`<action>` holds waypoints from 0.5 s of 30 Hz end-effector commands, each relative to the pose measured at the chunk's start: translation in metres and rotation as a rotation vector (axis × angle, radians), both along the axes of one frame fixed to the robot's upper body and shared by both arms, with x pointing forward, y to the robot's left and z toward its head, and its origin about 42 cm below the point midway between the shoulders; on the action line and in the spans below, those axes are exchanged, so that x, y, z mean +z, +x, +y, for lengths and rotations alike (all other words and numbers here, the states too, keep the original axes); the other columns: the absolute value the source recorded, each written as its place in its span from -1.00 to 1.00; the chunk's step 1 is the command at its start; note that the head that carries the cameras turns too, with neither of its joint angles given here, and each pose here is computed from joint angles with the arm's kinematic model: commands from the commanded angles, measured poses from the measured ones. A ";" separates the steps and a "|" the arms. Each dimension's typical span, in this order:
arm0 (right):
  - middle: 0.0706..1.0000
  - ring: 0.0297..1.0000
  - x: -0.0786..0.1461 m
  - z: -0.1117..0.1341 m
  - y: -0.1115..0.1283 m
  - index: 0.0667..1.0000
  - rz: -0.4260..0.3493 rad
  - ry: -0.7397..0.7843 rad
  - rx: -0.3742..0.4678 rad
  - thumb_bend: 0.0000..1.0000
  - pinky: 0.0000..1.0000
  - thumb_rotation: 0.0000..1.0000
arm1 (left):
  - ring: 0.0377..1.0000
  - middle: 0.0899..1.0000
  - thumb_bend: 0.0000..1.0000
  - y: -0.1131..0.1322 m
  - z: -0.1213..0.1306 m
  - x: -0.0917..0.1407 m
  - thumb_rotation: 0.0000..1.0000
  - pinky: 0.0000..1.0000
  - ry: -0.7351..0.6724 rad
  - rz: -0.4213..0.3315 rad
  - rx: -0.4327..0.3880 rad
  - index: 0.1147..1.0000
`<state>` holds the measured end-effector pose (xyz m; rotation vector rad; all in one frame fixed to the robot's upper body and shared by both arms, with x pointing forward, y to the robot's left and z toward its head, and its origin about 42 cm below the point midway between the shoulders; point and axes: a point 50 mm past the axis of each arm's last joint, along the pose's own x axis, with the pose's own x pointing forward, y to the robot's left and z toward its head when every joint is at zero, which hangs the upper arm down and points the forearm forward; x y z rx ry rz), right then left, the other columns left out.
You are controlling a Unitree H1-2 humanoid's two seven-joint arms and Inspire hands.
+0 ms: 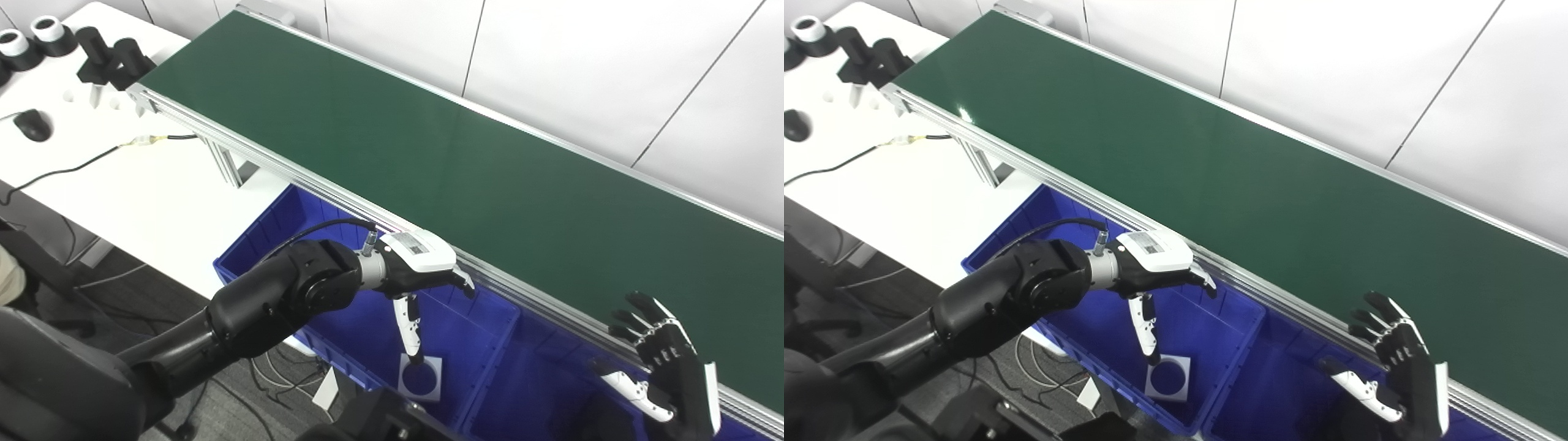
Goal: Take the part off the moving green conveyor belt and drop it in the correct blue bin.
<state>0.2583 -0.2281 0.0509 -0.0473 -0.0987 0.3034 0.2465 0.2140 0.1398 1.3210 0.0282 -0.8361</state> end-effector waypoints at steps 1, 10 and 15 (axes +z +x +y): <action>0.63 0.46 0.008 0.003 0.005 0.54 -0.046 0.021 0.002 0.63 0.29 -0.56 | 0.65 0.65 1.00 0.005 -0.001 0.016 -0.23 0.38 -0.047 -0.054 -0.018 0.60; 0.60 0.43 -0.001 0.026 -0.004 0.55 -0.038 -0.015 0.007 0.67 0.25 -0.46 | 0.76 0.80 1.00 0.000 -0.005 0.013 -0.24 0.53 -0.689 0.140 0.086 0.74; 0.64 0.42 -0.001 0.056 -0.004 0.55 -0.052 -0.057 0.017 0.68 0.23 -0.42 | 0.70 0.78 1.00 0.011 -0.016 -0.010 -0.39 0.54 -0.854 0.012 0.093 0.77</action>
